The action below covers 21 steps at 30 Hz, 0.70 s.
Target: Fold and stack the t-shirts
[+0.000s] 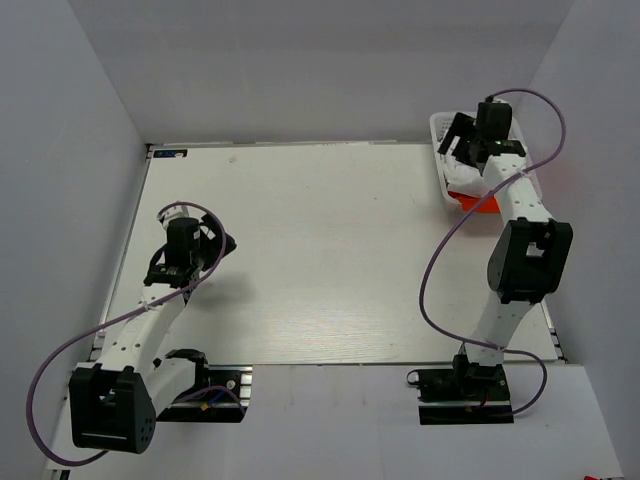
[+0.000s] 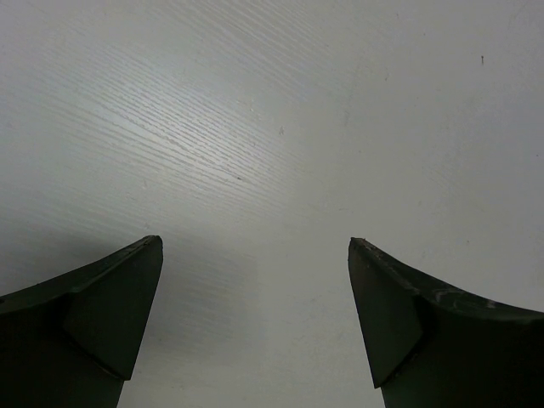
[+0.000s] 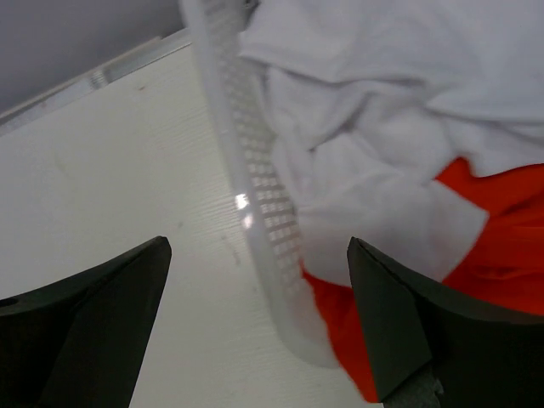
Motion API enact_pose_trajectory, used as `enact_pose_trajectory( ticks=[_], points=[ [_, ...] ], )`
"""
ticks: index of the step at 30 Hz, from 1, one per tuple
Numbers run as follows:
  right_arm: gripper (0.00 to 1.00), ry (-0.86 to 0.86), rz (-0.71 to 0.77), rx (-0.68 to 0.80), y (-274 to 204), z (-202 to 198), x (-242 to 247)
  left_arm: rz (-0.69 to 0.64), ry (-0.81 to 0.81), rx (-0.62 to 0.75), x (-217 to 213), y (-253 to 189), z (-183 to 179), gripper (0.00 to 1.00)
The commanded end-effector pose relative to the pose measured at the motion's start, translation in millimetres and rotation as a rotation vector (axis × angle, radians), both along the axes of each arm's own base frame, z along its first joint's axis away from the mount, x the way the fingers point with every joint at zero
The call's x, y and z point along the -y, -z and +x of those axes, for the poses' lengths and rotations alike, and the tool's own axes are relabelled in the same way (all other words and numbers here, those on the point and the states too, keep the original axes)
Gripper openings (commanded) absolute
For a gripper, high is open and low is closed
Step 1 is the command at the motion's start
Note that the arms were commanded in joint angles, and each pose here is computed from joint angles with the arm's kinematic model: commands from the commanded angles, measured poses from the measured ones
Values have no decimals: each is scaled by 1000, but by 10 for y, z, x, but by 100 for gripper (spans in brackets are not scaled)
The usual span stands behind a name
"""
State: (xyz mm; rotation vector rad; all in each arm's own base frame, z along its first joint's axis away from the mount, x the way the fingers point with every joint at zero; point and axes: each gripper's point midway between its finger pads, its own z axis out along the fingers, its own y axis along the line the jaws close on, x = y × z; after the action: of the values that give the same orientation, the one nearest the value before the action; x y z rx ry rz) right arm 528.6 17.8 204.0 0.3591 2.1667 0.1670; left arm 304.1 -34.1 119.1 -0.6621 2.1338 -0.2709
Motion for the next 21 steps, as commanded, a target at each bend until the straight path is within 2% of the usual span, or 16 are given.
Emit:
enact_pose_trajectory(
  ticks=[1, 4, 11, 16, 21],
  points=[
    [90, 143, -126, -80, 100, -24, 645, 4, 16, 35, 14, -89, 67, 100],
    [90, 214, -162, -127, 144, 0, 1022, 12, 22, 24, 11, -56, 67, 100],
    [90, 188, -132, -150, 395, 181, 1357, 22, 27, -4, 13, -1, 117, 100],
    [90, 153, -106, -124, 534, 379, 1440, 25, 28, -47, 15, 114, 142, 100],
    [90, 156, -76, -186, 800, 384, 1496, 34, 21, -77, 1, 174, 168, 100]
  ],
)
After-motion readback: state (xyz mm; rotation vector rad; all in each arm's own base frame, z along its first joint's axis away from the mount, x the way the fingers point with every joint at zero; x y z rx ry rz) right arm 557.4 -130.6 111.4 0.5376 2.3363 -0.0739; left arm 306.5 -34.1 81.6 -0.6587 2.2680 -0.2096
